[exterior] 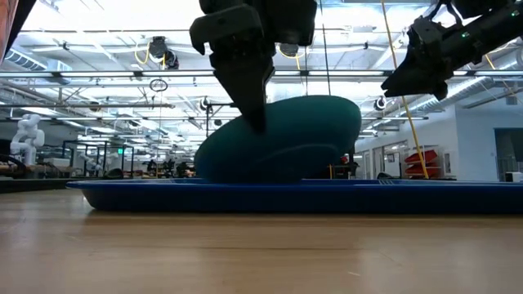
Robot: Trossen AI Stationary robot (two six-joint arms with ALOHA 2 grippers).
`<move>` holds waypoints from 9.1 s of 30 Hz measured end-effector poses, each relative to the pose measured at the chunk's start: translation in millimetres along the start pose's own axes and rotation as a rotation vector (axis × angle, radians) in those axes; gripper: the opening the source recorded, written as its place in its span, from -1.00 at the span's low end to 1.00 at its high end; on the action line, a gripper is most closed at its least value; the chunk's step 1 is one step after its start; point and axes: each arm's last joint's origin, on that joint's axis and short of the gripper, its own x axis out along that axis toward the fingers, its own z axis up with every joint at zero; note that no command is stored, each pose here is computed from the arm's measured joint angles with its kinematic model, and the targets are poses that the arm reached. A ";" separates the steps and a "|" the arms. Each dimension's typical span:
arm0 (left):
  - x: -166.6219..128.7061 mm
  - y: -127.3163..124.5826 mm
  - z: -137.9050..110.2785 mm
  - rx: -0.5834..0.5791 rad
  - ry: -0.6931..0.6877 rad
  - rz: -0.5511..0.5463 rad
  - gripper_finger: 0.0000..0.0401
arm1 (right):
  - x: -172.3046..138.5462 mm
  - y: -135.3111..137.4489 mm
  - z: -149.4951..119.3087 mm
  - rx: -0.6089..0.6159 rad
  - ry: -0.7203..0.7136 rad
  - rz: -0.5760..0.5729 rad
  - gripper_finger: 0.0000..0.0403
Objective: Pick and place plate/cup/fork/spoon on tray
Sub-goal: Put the green plate on the blue tray to the left of the yellow fork, then put the brown cup on the blue tray to the top left of the green plate
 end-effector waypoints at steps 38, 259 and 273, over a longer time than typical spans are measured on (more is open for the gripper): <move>1.0 5.4 -5.1 -0.034 0.056 0.025 -0.69 | 0.0 -0.4 -1.0 -0.001 0.011 -0.002 -0.40; -68.3 238.5 -93.5 -0.731 0.349 -0.044 -0.96 | 2.0 -0.4 -3.9 -0.114 0.051 0.008 -0.40; -45.2 243.4 -91.3 -0.691 0.403 -0.087 -0.95 | 2.0 -0.4 -3.9 -0.120 0.051 0.008 -0.40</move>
